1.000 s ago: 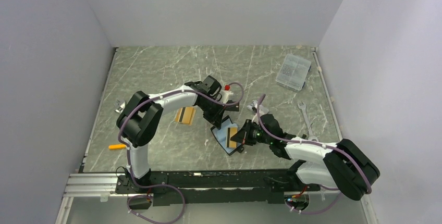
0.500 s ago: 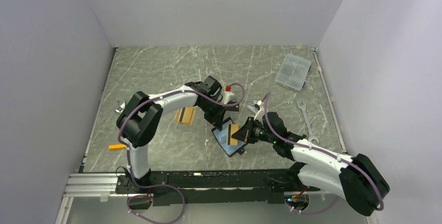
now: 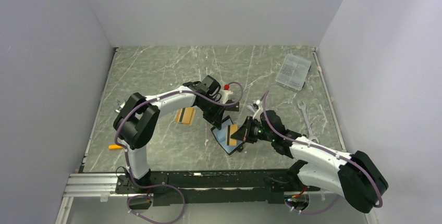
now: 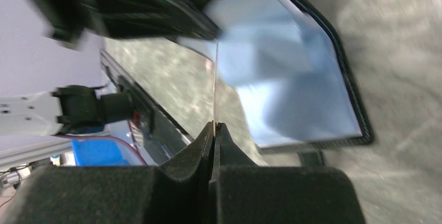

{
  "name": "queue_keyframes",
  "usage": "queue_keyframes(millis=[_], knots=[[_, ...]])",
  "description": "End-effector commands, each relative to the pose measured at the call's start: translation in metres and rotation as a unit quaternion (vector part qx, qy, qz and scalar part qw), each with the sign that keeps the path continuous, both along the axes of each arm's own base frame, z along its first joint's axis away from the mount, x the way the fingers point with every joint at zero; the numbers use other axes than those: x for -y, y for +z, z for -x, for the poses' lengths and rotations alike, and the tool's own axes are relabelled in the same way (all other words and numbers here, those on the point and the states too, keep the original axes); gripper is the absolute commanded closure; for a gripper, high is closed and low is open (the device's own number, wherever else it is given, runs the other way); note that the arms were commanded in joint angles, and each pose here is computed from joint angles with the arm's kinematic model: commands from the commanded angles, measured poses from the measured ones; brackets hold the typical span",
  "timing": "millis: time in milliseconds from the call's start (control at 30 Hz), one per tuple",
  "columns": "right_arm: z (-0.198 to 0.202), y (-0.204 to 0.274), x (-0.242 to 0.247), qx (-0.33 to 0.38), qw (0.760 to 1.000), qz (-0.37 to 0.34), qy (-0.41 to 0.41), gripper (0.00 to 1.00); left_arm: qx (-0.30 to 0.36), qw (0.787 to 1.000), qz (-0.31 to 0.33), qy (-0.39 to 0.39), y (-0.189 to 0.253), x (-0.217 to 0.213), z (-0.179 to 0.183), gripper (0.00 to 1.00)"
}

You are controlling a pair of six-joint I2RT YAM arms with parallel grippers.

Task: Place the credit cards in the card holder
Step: Open the card holder at the center of the board.

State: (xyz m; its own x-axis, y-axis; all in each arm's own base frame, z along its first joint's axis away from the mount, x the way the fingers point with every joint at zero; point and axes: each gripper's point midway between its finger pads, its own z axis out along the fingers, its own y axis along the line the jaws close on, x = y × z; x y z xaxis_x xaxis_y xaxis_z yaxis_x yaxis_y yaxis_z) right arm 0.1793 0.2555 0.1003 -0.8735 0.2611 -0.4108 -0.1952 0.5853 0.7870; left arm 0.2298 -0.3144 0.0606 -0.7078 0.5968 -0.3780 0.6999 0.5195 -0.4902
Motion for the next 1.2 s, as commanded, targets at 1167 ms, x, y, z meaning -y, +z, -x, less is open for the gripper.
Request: queue_keyframes(millis=[1167], knots=[[0.024,-0.015,0.010,-0.004,0.999,0.020,0.025,1.00,-0.043,0.997,0.071,0.006,0.017,0.006,0.005,1.00]])
